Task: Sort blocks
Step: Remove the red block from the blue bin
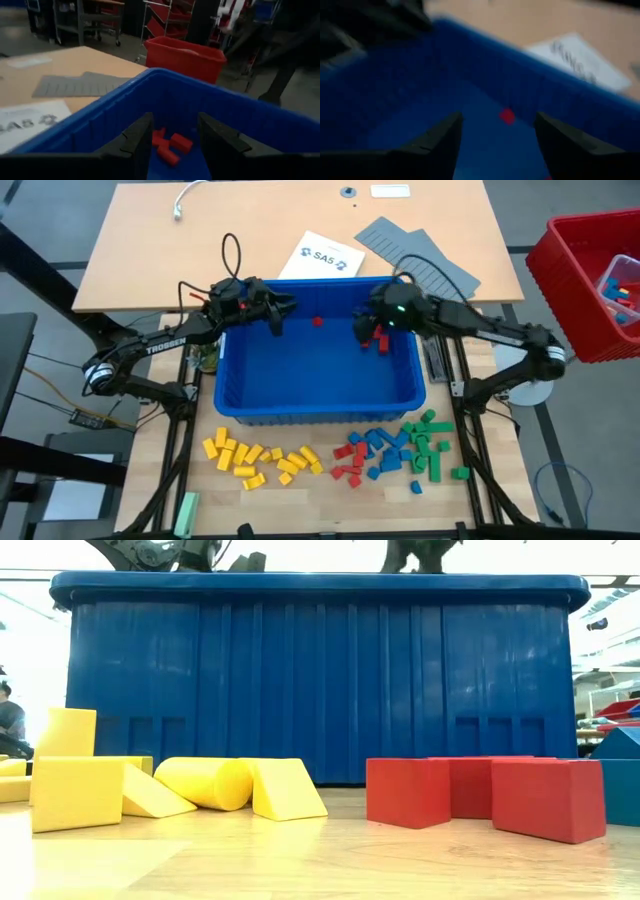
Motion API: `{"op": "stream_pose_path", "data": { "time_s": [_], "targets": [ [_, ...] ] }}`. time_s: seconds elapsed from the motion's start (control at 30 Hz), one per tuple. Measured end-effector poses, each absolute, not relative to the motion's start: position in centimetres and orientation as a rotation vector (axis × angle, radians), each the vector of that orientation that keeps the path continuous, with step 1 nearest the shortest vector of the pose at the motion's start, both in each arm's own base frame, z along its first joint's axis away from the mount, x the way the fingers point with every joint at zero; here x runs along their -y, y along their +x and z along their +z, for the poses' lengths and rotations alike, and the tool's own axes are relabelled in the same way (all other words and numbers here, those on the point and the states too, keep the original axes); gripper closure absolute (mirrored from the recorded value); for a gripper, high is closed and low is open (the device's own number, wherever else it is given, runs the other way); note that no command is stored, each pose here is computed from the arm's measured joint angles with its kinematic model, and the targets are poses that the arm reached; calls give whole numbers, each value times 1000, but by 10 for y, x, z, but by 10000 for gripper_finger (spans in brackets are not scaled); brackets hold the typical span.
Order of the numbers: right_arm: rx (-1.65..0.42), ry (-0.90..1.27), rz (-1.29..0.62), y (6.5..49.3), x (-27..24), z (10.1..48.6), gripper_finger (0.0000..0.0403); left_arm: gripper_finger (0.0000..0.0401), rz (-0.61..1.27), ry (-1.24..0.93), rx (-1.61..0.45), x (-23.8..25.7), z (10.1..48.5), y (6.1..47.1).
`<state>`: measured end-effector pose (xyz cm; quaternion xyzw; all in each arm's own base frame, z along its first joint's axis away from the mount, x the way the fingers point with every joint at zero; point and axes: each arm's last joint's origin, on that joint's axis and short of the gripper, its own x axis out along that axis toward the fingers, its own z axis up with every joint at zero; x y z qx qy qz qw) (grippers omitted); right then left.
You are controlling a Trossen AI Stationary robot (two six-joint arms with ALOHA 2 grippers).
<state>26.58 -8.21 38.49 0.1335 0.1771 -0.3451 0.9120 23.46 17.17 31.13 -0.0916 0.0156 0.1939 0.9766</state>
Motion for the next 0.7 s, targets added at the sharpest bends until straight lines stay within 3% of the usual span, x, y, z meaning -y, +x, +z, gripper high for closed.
{"op": "stream_pose_path", "data": {
  "time_s": [0.17,0.37,0.7],
  "targets": [
    [-569,326,-715,280,124,346,155,238,391,-253,-29,-172,310,235],
    [-726,476,-758,292,165,300,172,238,405,-250,-20,-172,311,234],
    [-942,568,-739,312,184,237,184,238,401,-296,-20,-172,310,234]
  ]
}}
